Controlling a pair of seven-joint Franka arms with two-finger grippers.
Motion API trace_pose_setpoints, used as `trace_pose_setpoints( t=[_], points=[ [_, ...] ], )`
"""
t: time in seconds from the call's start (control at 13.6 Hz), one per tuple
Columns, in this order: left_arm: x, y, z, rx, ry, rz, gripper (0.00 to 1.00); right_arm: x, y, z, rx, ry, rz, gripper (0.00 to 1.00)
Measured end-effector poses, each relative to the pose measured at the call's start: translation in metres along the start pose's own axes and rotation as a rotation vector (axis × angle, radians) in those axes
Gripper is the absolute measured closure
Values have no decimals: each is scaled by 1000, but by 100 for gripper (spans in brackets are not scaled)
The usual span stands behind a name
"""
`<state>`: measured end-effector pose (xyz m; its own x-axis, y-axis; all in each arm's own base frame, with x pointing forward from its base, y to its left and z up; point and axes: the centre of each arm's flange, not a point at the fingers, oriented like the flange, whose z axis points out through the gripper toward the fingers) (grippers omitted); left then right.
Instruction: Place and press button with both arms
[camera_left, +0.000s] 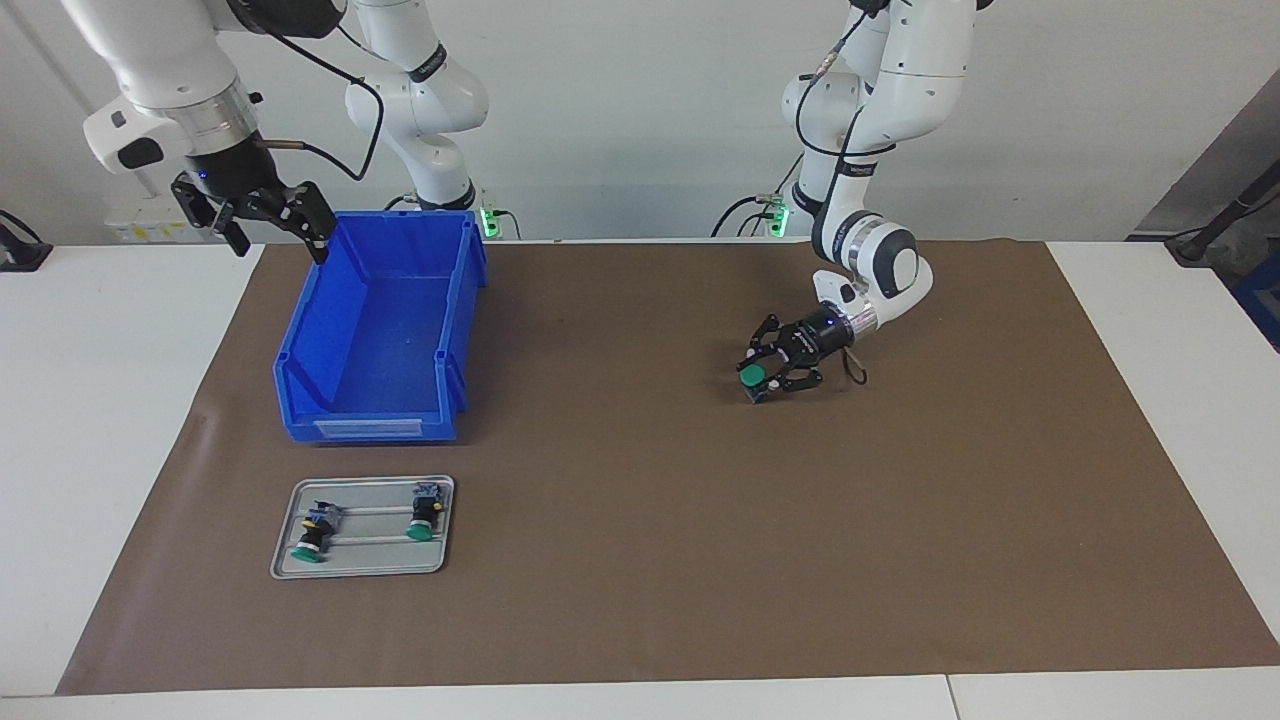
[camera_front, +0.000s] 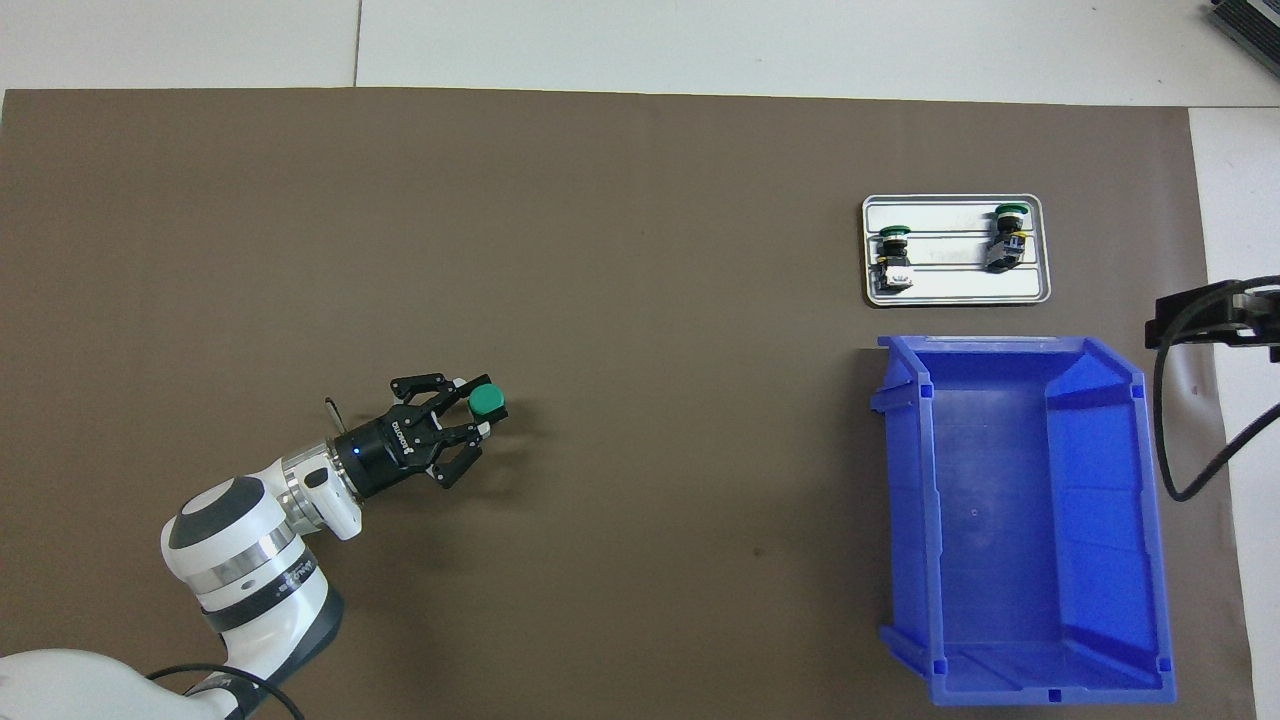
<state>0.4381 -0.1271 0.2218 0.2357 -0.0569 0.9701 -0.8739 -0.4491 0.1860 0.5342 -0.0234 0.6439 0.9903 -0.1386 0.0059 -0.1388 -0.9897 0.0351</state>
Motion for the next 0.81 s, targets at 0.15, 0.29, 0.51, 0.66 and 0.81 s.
trace_pose_setpoints(
  t=[0.15,0.29,0.51,0.66,0.81],
  points=[
    [0,-1,-1,2,0,0,58,0,0,0,0,0,0,0],
    [0,-1,-1,1,2,0,58,0,0,0,0,0,0,0],
    [2,2,3,-8,5,4,58,0,0,0,0,0,0,0],
    [5,4,6,-14,13,5,58,0,0,0,0,0,0,0],
    [7,8,13,-3,35,-7,58,0,0,0,0,0,0,0]
  ],
)
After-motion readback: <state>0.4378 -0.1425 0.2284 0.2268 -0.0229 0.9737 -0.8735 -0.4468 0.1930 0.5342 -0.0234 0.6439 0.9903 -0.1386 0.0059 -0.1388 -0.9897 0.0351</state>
